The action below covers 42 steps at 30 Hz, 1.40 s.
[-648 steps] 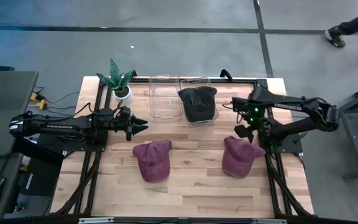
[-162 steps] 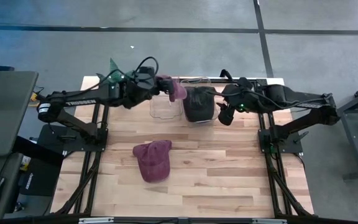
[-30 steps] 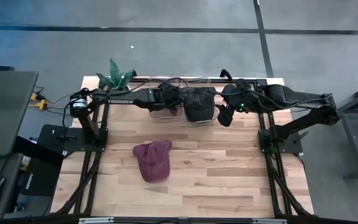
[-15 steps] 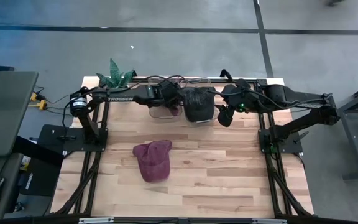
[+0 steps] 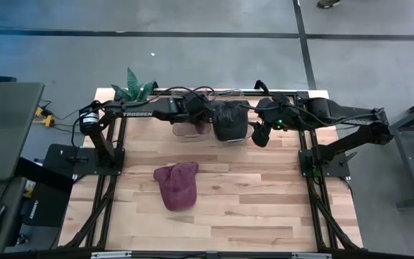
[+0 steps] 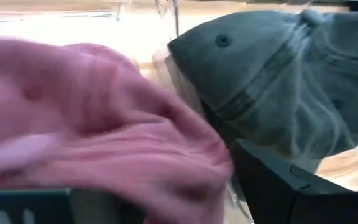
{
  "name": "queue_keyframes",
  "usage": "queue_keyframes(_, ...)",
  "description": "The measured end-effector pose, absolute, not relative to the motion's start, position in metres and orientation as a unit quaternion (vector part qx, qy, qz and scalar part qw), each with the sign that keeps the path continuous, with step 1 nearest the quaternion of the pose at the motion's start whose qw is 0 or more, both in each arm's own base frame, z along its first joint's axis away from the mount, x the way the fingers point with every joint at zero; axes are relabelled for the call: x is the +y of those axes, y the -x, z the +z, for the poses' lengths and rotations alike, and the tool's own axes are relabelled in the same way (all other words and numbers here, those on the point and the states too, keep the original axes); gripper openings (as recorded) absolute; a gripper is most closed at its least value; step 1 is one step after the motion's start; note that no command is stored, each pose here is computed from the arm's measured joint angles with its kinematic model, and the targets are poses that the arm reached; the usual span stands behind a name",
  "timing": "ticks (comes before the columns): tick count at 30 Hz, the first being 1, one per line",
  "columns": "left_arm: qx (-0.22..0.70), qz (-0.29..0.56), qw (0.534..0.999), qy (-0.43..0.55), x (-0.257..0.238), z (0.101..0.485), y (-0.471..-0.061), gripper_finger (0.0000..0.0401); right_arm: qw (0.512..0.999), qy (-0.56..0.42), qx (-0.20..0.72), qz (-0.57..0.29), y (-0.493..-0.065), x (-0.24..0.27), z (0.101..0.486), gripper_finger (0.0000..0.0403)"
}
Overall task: Pick & Place hat
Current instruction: Put the right dark red cap into the left transparent bin, then put the dark red cap into the left transparent bin
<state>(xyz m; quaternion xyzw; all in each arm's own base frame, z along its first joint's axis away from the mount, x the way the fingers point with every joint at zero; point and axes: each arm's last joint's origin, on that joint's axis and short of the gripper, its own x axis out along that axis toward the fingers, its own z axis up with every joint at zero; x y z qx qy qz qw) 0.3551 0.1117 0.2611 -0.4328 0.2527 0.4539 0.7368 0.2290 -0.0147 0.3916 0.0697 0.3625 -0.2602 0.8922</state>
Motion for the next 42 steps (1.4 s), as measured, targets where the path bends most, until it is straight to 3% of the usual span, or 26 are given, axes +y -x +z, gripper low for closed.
queue_keyframes(10,0.218,0.443,0.758,0.427,0.11,0.283,-0.348,0.0209,0.893,-0.071,0.363,-0.257,-0.229,-0.014,0.391,0.0227)
queue_keyframes(23,0.24,0.444,0.752,0.424,0.103,0.302,-0.324,0.0209,0.893,-0.071,0.363,-0.257,-0.229,-0.014,0.392,0.0227)
queue_keyframes(42,0.242,0.396,0.78,0.42,0.092,0.337,-0.294,0.0209,0.893,-0.07,0.364,-0.255,-0.229,-0.014,0.392,0.0227)
